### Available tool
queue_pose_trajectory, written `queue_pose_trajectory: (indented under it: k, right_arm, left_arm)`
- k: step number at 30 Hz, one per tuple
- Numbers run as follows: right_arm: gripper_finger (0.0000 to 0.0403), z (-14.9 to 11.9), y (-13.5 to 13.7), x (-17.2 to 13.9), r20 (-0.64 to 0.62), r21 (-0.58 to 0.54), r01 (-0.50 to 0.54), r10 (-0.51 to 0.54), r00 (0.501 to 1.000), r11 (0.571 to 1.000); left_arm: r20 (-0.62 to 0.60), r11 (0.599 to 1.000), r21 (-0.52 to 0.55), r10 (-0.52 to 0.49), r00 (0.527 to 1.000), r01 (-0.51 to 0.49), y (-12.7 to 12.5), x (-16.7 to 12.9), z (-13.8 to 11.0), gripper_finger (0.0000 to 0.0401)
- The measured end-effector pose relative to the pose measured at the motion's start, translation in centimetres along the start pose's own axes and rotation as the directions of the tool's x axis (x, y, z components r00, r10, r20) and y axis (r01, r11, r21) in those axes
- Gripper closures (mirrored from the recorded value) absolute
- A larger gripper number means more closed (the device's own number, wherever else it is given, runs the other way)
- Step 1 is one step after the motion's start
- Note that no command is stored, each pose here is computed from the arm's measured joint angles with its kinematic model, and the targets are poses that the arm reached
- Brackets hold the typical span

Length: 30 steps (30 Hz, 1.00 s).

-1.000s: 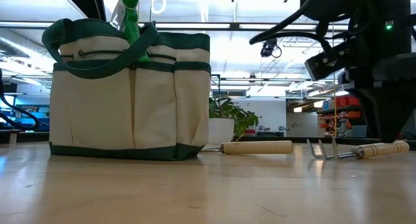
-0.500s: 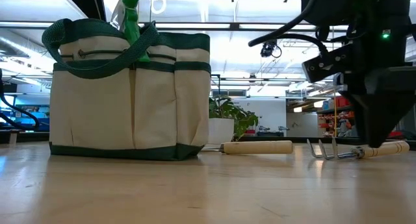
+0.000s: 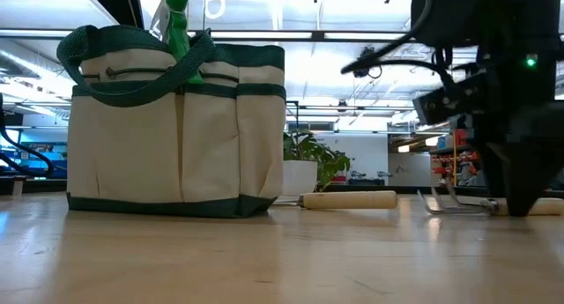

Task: Pick & Place Garden tools in Gardening bag
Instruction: Put the right brown hand rake into the green gardening bag

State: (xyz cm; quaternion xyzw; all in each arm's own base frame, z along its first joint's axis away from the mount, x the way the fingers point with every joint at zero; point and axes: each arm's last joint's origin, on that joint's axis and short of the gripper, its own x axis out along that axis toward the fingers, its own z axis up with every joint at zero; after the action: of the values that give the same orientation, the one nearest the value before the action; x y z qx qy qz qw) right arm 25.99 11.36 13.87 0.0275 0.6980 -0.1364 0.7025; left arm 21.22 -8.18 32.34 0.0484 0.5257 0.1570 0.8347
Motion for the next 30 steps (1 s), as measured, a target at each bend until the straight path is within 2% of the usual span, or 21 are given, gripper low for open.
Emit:
queue_pose_trajectory:
  k: [9, 12, 17, 24, 30]
  right_arm:
    - [0.0250, 0.0, -0.1, 0.4, -0.001, 0.021, -0.037, 0.037, 0.999, 0.999]
    - [0.0284, 0.0, -0.1, 0.5, -0.004, 0.053, -0.051, 0.051, 0.999, 0.997]
    - [0.0371, 0.1, 0.0, 0.5, 0.004, 0.084, -0.064, 0.063, 0.998, 0.994]
    - [0.0373, 0.5, -0.2, -0.3, 0.066, 0.115, -0.101, 0.094, 0.993, 0.988]
    - [0.0373, 0.7, -0.7, -2.9, 0.174, 0.124, -0.121, 0.099, 0.980, 0.985]
  left_arm:
    - [-0.004, 1.000, 0.000, -0.006, 1.000, 0.006, 0.0, 0.0, 0.0, 0.0261]
    - [-0.004, 1.000, -0.001, -0.007, 1.000, 0.007, 0.0, 0.0, 0.0, 0.0261]
    - [-0.004, 1.000, 0.001, -0.006, 1.000, 0.006, 0.0, 0.0, 0.0, 0.0261]
    - [-0.004, 1.000, 0.001, -0.006, 1.000, 0.006, 0.0, 0.0, 0.0, 0.0261]
    - [-0.004, 1.000, 0.001, -0.006, 1.000, 0.006, 0.0, 0.0, 0.0, 0.0261]
